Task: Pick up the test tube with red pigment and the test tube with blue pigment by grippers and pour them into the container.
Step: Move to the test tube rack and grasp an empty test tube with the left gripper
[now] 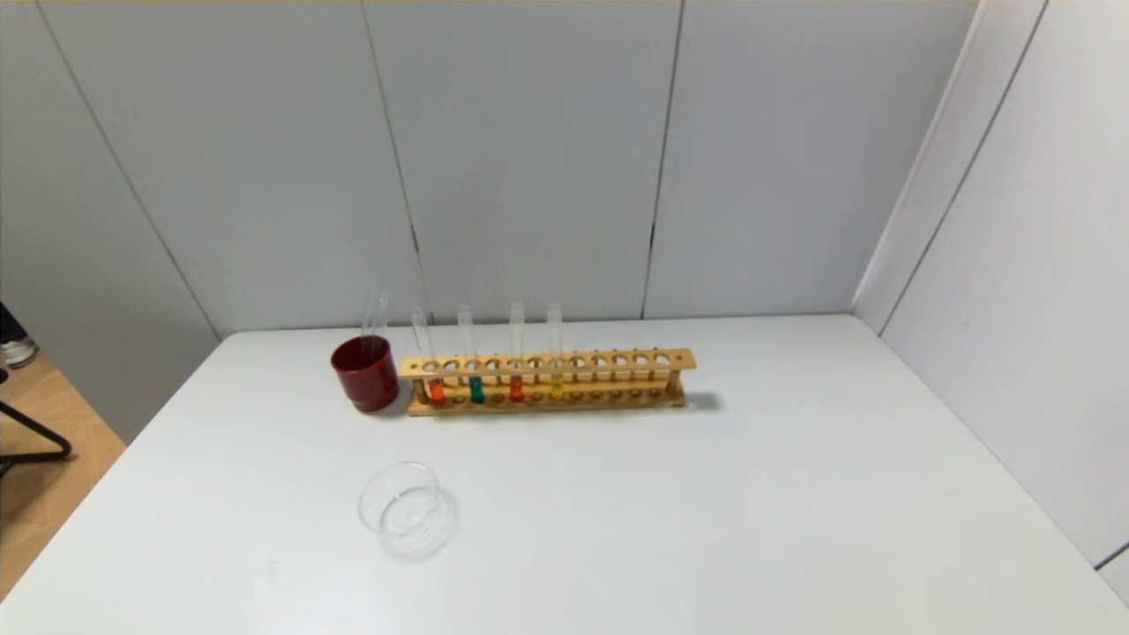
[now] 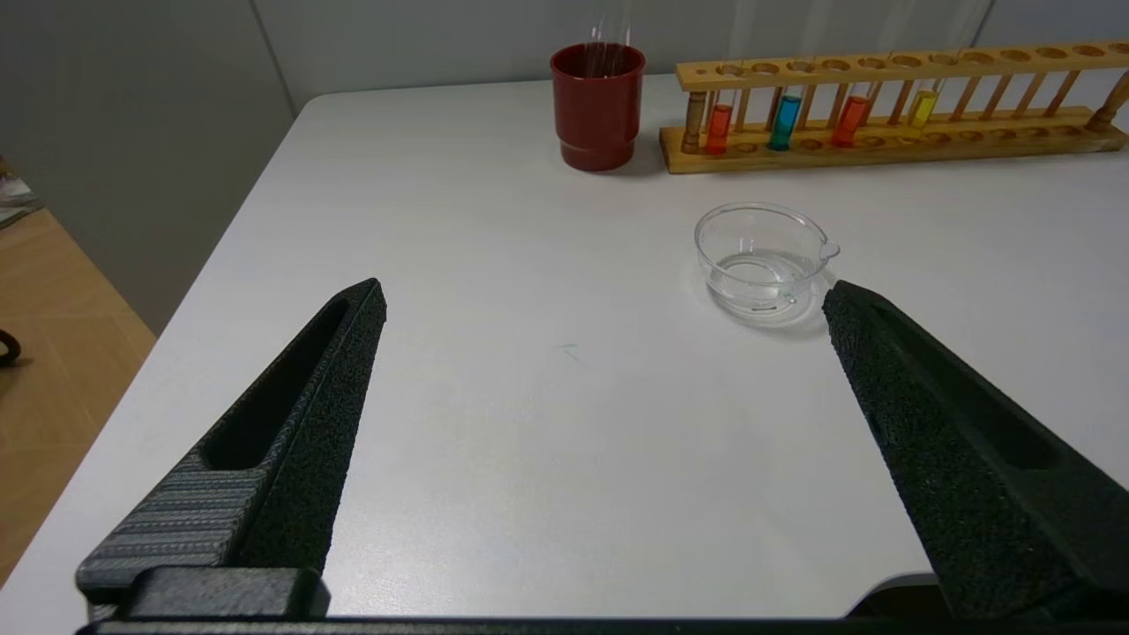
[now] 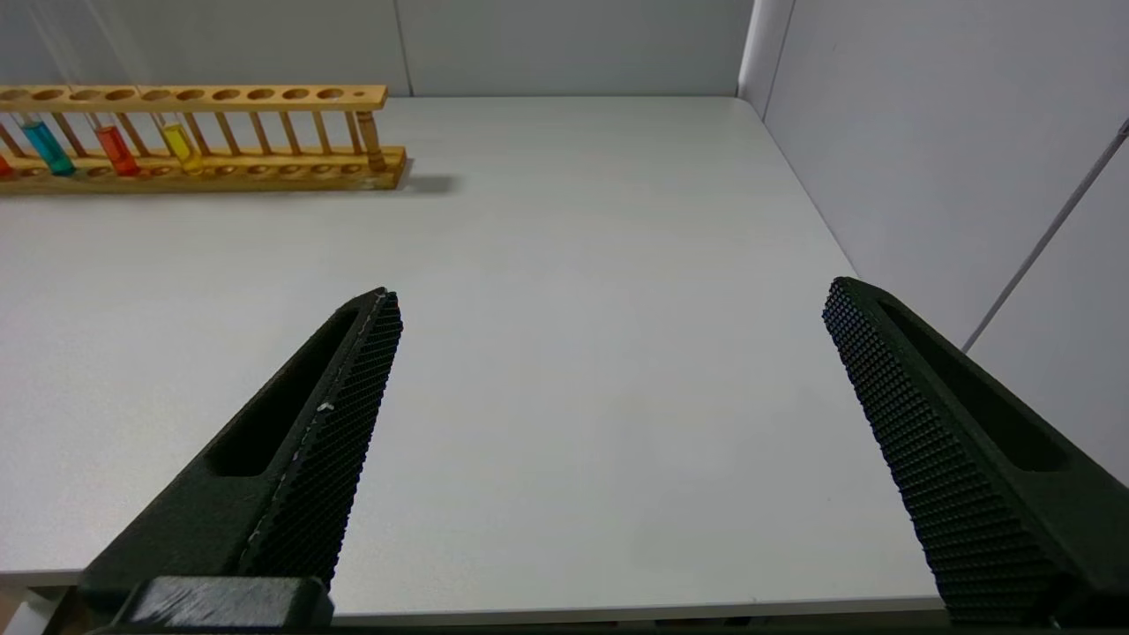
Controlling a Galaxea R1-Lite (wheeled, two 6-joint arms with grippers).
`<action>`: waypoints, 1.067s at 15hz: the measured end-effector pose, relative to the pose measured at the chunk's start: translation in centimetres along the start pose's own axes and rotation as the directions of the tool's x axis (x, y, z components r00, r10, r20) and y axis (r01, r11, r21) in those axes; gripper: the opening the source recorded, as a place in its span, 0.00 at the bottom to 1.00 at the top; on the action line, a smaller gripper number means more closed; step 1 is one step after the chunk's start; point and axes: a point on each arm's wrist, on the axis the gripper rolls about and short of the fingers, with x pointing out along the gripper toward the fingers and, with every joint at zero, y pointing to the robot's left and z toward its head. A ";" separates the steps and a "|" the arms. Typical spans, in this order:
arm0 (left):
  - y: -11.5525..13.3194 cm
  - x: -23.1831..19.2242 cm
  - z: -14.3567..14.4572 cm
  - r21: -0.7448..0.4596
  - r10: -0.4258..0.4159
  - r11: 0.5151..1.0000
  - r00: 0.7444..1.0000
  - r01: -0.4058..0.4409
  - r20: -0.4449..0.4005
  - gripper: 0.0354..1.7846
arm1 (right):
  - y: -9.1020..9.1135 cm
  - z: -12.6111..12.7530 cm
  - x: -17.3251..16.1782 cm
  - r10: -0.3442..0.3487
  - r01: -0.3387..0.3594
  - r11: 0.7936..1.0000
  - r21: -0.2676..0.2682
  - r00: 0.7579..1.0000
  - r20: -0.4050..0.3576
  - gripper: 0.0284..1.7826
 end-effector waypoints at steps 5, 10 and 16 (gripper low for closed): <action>-0.1 -0.6 1.5 0.029 -0.037 0.999 0.999 0.036 0.008 0.98 | 0.0 0.0 0.0 0.000 0.000 1.000 0.000 1.000 0.000 0.98; -0.2 -2.4 7.9 0.023 -0.134 0.991 0.991 0.134 -0.026 0.98 | 0.0 0.0 0.0 0.000 0.000 1.000 0.000 1.000 0.000 0.98; -0.2 4.5 15.6 -0.002 -0.164 0.986 0.981 0.165 -0.101 0.98 | 0.0 0.0 0.0 0.000 0.000 1.000 0.000 1.000 0.000 0.98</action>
